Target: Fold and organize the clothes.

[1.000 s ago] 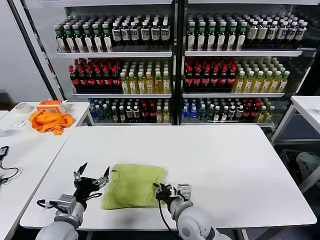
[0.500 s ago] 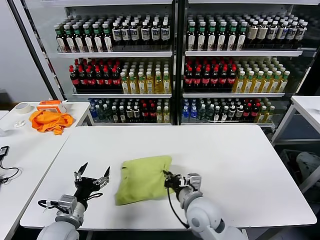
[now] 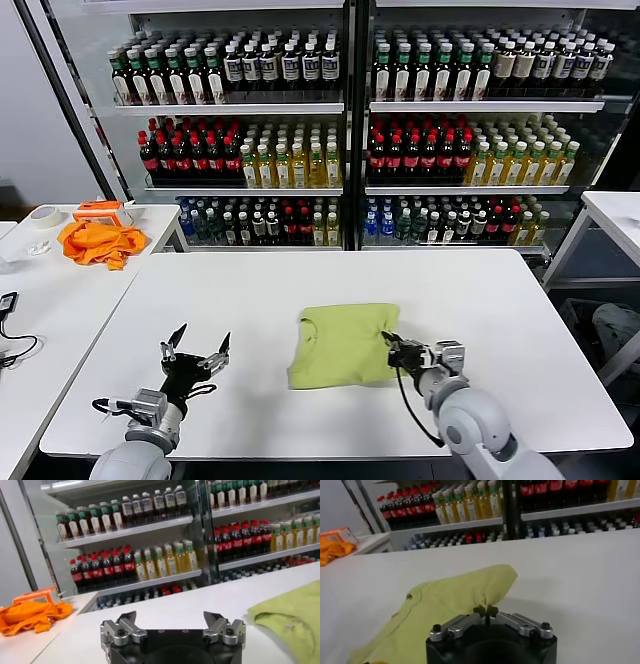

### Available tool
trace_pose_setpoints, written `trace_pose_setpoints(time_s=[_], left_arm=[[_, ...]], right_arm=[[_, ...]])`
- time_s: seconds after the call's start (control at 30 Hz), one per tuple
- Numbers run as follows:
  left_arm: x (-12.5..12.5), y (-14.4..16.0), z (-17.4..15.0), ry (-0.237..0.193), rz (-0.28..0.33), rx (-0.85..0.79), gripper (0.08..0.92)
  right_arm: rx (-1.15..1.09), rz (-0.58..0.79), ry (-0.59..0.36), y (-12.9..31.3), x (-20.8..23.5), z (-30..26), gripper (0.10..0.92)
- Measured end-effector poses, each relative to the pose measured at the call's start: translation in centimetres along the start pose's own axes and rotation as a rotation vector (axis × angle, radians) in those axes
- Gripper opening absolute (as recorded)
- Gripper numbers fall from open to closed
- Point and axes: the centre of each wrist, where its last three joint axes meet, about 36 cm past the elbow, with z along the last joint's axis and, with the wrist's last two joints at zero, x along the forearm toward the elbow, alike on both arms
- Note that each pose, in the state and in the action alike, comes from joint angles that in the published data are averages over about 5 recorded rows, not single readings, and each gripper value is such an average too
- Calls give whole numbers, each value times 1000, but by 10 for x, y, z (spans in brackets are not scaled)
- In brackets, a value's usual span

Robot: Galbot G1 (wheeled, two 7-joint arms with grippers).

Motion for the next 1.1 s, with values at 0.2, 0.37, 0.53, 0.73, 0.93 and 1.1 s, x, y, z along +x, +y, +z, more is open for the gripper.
trace_pose_setpoints(time_s=[0.2,0.37,0.53,0.73,0.93,1.1], left_arm=[[-1,-3,4,5,4,-3,823],[-4,-3,6,4,-3,-13,823],[-9,-6,8,-10,-4,-22,823],[-19,-11,8,-50,25,-19,823],[-33,-16,8,-108,66,-12,823],[-44,-22,3,-152,87,-6,823]], right_arm=[[80,-54,16,-31,-3,-6,118],[127,-89,30,-49,-4,-8,118],[158,-88,42,-62,-3,-6,192],[195,-39,23,-78,7,-9,356],[226,29,-49,-88,27,-16,530],[252,108,-132,-94,42,-19,677]])
